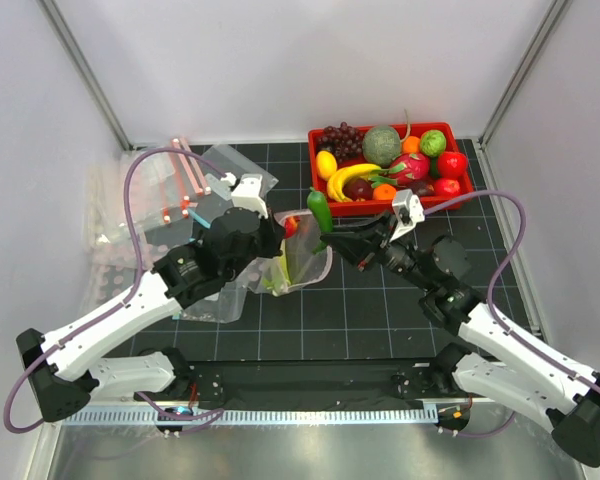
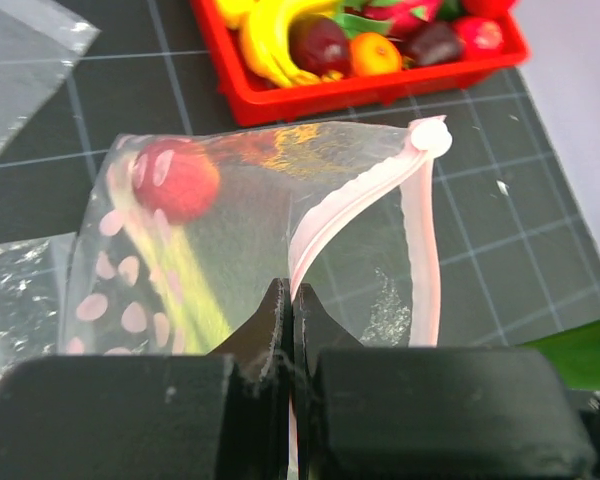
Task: Place the food in the zip-top bag and seal the zipper
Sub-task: Place the fake vegetable in the zipper food storage bag.
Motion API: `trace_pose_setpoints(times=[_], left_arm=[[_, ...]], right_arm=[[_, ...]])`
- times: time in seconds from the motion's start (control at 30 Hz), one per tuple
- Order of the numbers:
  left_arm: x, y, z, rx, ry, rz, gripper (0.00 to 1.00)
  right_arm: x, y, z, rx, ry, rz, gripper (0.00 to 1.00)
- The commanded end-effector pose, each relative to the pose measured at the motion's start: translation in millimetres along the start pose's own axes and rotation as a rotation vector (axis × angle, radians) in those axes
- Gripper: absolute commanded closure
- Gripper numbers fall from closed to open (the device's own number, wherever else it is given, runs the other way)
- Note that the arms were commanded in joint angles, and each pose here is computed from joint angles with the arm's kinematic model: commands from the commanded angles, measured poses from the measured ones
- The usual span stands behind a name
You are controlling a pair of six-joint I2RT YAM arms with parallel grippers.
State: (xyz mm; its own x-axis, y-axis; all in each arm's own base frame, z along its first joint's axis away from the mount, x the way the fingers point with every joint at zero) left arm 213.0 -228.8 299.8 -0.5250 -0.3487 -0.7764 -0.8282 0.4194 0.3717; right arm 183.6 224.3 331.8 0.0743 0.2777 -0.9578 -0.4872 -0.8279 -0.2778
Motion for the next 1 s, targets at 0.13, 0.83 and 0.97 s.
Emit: trace_pose_setpoints(times=[0.13,0.83,0.97], left_arm=[[-33,34,-45,0.233,0.094,0.017,0.99],[-53,58,-54,0.292,0.132,-0.01,0.99],[-56,54,-44,0.228,0.116,-0.059,1.0]], right_arm=[[-21,-15,16,-0.057,0.151,-0.184,0.99],[-9,-14,-11,0.166,0.19,0.048,0.28],[-1,-18,-23,0.283,0.107,0.235,0.38]])
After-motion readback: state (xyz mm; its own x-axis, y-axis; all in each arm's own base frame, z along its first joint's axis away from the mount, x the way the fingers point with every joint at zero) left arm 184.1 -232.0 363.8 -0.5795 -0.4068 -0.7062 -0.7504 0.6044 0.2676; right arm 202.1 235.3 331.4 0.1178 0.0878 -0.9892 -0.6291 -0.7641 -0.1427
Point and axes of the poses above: each gripper's point midway between its finger pads, its own y axis back along the fingers, its own z axis along the line the jaws close on, x = y × z, the point moved 5 cm from there along y, back along the fingers, and after that the axes turned 12 degrees about y, right-handed, at the moved point
